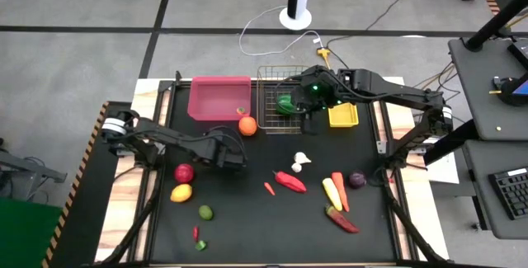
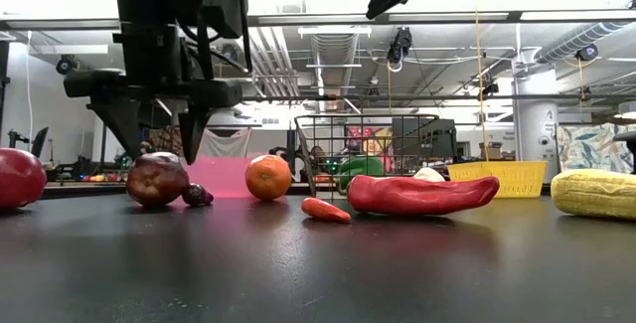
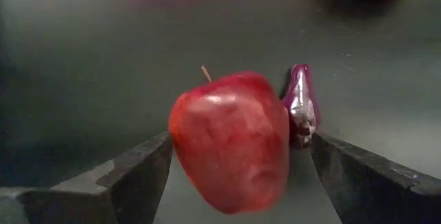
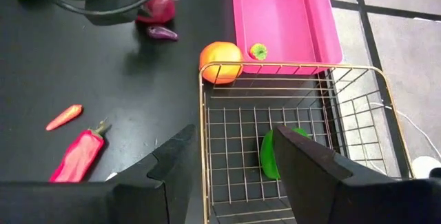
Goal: Sort produce into baskets
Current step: Put the red apple into the red bin
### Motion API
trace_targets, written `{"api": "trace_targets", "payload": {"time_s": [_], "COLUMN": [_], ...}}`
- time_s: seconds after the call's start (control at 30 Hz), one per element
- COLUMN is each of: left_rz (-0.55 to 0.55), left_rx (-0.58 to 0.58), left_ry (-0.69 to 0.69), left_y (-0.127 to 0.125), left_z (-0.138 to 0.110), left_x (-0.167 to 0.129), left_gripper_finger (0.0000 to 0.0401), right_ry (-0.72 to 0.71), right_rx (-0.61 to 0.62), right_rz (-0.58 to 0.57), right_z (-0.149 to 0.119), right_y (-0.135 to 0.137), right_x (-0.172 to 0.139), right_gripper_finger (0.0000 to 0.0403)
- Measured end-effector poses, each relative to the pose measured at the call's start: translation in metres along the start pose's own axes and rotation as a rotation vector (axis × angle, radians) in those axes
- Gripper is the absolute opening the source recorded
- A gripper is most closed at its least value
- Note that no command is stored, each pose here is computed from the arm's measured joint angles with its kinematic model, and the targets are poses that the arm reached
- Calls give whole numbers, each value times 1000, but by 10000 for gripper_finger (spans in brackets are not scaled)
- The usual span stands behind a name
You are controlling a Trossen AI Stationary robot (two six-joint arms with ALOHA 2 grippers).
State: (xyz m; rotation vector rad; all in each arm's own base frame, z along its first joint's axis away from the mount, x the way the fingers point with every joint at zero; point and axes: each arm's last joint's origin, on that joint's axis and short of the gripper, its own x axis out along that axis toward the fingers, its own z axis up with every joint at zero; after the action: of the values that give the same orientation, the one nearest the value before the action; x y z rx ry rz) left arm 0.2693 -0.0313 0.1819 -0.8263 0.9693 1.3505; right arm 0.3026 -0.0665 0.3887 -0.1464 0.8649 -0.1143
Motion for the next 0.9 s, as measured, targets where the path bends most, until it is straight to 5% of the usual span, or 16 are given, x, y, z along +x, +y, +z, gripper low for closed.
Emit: {"api": "trace_targets", "payload": {"time_s": [0.6, 0.9], "left_rz": [63, 46], "left_rx": [43, 63], "left_ry": [28, 29], "left_y": [3, 2], "left_z": [-11, -11], "left_x": [25, 26], "left_gripper_finger": [322, 262], "right_ry": [0, 0], "right_rx": [2, 11], "right_rz": [0, 0], "right_z": [0, 0], "right_y": [0, 0], "right_x": [0, 0], "right_gripper_finger": [183, 183]}}
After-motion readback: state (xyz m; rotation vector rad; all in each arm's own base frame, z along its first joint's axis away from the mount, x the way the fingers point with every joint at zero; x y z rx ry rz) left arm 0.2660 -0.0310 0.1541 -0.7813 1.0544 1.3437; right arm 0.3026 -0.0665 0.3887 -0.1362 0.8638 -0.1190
